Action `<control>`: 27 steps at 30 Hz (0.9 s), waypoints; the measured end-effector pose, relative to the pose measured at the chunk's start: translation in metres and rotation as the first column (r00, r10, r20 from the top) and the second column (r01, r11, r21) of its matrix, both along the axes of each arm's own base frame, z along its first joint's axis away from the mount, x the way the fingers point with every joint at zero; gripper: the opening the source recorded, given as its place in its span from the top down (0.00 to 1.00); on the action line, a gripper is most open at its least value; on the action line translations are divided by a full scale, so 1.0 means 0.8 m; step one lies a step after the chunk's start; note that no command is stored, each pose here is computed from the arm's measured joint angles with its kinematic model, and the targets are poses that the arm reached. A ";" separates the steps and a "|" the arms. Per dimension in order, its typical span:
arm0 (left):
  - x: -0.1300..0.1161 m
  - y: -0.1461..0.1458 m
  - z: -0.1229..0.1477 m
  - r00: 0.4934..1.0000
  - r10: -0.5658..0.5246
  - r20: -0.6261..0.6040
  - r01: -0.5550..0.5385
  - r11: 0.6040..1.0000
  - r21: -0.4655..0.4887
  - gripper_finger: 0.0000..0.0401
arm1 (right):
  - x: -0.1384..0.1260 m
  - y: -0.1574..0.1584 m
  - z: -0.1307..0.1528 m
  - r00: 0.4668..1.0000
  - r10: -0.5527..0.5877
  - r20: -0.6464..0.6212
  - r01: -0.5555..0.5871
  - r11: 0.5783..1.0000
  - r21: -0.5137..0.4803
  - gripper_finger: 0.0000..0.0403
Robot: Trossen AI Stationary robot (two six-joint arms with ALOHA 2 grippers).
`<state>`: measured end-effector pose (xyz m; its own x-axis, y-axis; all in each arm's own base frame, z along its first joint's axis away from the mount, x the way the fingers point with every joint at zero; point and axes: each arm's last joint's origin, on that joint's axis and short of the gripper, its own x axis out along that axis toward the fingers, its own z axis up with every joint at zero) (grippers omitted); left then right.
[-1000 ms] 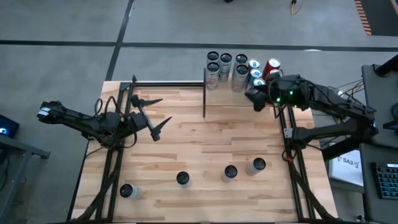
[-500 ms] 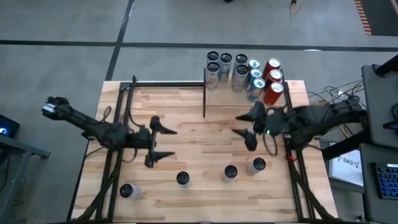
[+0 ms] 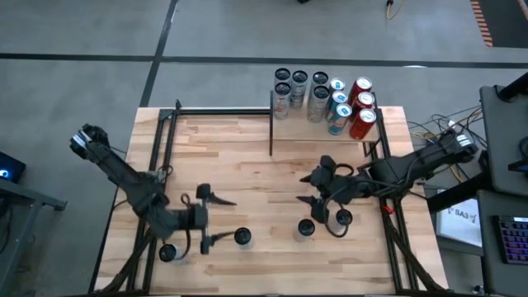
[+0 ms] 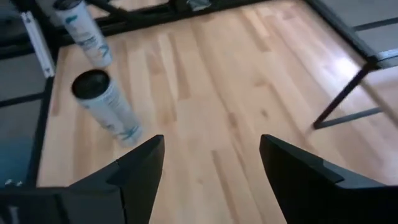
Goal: Place canned beverage on shelf
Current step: Put the right white blue soda can on the shelf aligned with the other white blue soda cans
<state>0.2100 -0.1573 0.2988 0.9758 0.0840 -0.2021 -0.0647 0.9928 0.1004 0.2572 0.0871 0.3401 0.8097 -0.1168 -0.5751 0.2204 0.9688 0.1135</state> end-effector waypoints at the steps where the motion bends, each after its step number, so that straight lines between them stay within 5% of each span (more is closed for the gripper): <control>1: 0.002 -0.006 0.000 1.000 -0.005 -0.019 0.006 1.000 0.018 0.14 | 0.003 0.001 -0.001 1.000 0.006 -0.010 -0.006 1.000 0.010 0.37; 7: 0.020 -0.036 -0.002 0.994 -0.022 -0.105 0.031 0.995 0.090 0.14 | 0.026 0.018 0.000 0.999 0.029 -0.018 -0.029 1.000 0.012 0.38; 27: 0.051 -0.077 -0.093 0.955 0.021 -0.297 0.042 0.978 0.206 0.14 | 0.080 0.117 -0.031 0.980 0.160 -0.115 -0.161 0.987 -0.001 0.40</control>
